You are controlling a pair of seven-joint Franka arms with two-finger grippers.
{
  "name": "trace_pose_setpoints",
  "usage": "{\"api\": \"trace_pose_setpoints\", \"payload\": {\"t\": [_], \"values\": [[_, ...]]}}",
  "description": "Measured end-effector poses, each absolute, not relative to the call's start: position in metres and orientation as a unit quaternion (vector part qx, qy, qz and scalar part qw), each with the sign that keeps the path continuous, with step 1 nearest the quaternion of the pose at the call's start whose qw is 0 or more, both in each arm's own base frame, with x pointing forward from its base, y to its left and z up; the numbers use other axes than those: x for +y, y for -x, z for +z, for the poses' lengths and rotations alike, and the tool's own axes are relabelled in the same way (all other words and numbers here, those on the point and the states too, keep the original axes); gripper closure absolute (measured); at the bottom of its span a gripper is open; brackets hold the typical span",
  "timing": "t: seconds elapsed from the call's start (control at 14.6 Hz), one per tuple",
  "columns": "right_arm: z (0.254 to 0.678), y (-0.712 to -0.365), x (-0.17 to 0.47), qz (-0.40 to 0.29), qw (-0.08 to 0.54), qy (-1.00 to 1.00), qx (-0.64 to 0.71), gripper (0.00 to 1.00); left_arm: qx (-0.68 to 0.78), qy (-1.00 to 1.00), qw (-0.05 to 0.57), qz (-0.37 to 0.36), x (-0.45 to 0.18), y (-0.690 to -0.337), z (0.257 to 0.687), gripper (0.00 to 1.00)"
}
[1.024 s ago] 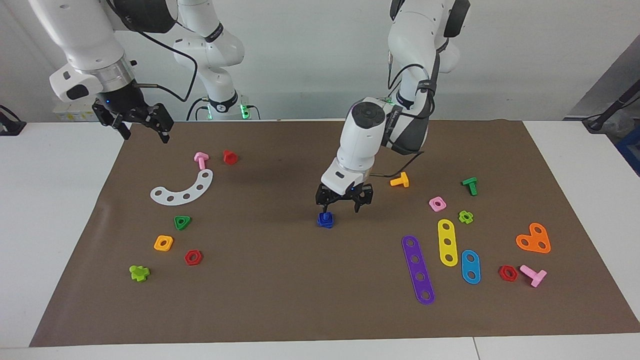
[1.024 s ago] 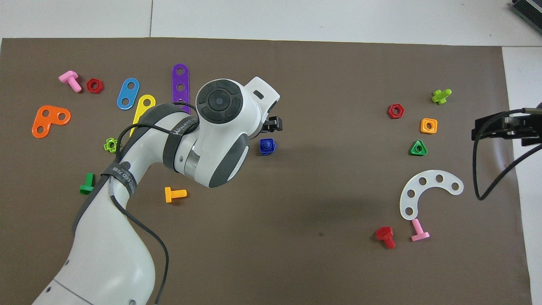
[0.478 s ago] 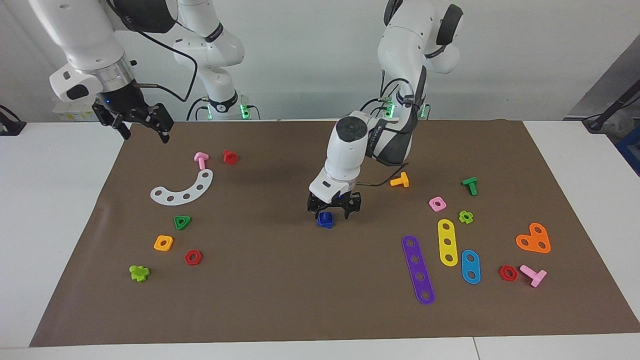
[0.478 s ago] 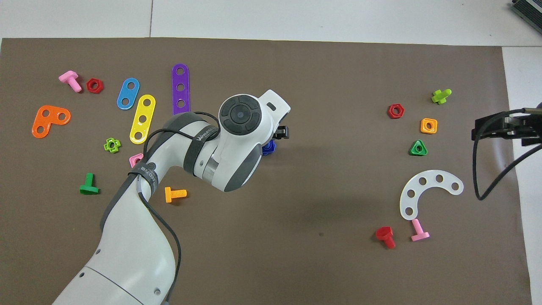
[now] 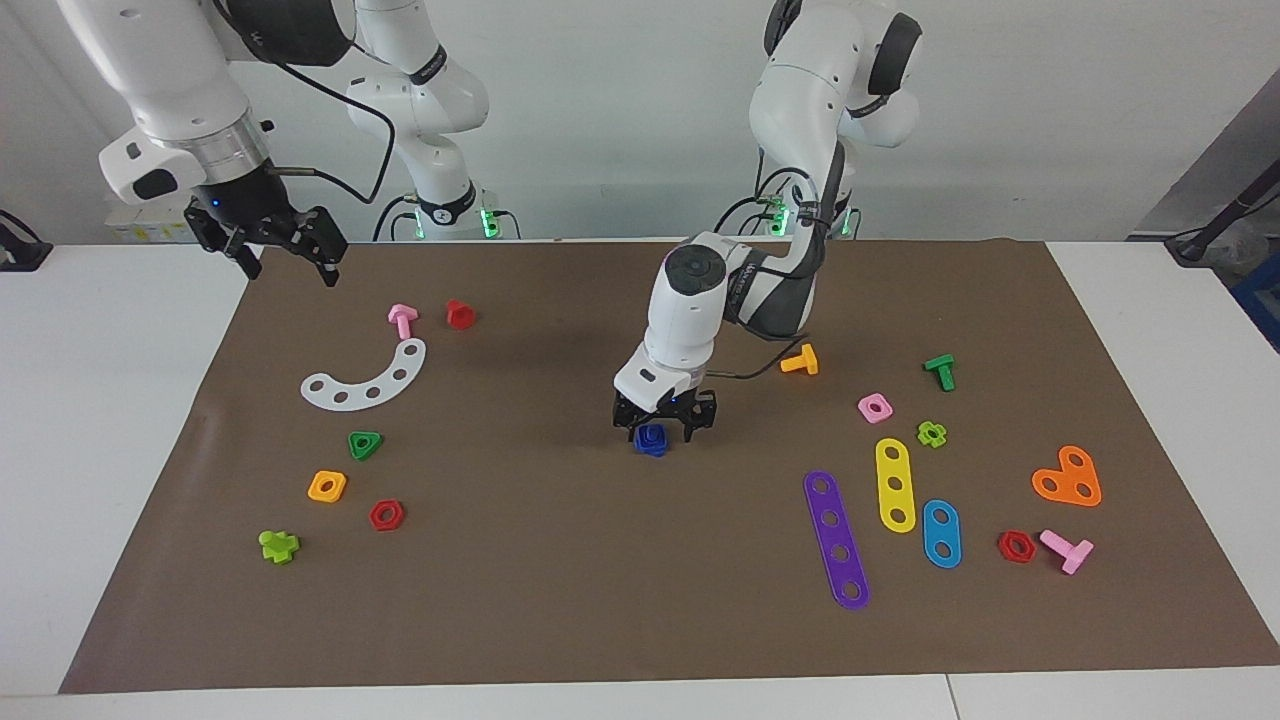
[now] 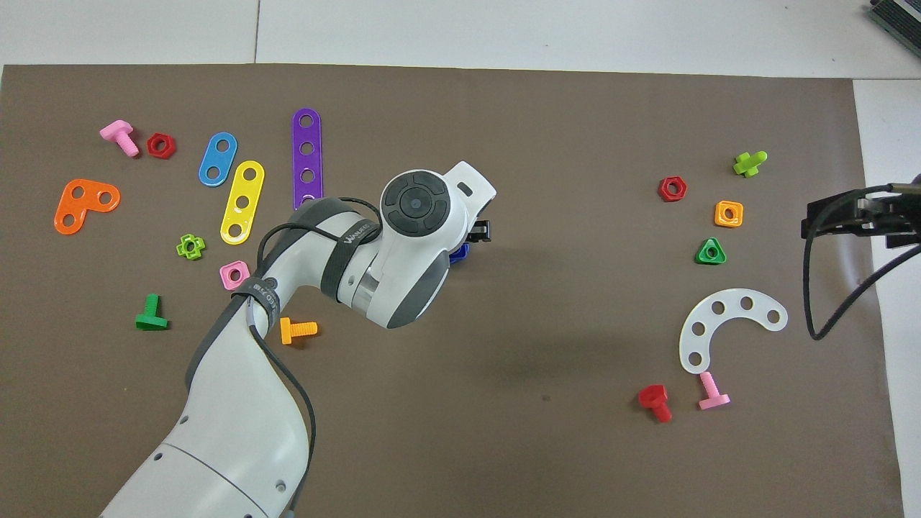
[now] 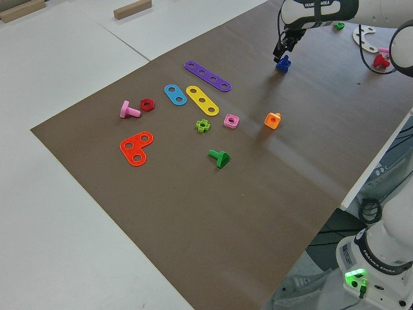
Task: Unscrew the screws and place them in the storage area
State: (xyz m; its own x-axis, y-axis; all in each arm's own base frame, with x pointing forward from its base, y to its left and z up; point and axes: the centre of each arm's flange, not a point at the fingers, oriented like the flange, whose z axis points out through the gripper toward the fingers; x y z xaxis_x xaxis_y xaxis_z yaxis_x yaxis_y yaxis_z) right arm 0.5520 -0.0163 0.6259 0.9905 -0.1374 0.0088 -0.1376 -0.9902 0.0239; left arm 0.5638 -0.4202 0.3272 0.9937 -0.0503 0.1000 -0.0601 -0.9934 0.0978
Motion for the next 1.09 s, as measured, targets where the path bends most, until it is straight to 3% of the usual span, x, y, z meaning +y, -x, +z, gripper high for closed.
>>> {"api": "trace_pose_setpoints", "payload": {"t": [1.09], "values": [[0.626,-0.552,-0.016,0.004,0.012,-0.998,-0.069,0.0,-0.041,-0.998,0.036,0.038,-0.43,-0.555,0.306,0.26]]}}
